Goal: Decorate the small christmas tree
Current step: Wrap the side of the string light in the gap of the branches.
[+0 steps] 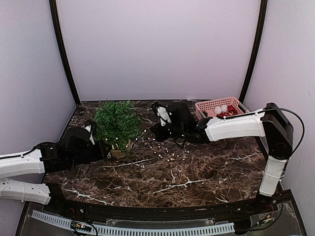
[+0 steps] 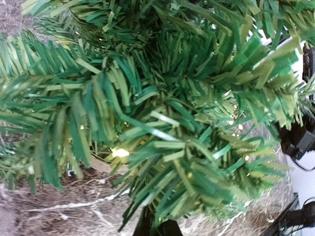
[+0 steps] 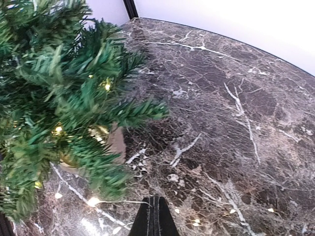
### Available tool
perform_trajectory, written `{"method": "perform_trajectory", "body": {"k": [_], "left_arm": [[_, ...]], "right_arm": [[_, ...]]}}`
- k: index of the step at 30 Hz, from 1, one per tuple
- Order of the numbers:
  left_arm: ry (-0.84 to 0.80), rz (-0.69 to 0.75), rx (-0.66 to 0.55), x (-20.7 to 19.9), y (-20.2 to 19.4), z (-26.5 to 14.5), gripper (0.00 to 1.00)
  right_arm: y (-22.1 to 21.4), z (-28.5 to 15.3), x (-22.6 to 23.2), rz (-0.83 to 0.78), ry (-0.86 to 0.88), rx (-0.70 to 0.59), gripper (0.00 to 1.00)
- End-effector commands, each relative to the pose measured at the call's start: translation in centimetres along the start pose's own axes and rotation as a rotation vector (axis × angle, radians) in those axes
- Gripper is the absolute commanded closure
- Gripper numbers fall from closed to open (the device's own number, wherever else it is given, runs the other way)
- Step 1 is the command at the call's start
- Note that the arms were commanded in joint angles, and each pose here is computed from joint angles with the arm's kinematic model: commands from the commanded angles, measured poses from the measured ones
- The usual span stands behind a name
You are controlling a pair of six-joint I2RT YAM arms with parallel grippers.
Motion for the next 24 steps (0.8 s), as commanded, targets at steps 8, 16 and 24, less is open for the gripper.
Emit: {"method": "perform_trajectory", "body": {"k": [8,16,24], "left_arm": [[-0.031,0.248,0.068,1.6,0.2,-2.7,1.00],[-0.052,0.326,0.106,2.3,-0.4,-3.2,1.00],[-0.068,0.331,0.127,3.3,-1.4,-2.8,1.00]], "right_arm": [[2.5,0.2,0.4,-0.071,-0.002,-0.021,1.00],[3.0,1.4,1.3,-0.124,0.063,-0.002,1.00],[1.9,1.8,2.0,-0.118,0.102,0.026,1.00]]}}
Point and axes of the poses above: each gripper's point midway between its finger pads, its own z axis out along the fingers, its own x axis along the line the jaws close on, y = z × x, the point moved 10 cm from there along -z, back along the fingers, and after that the axes turned 11 degrees about -z, right-handed, at the moved point
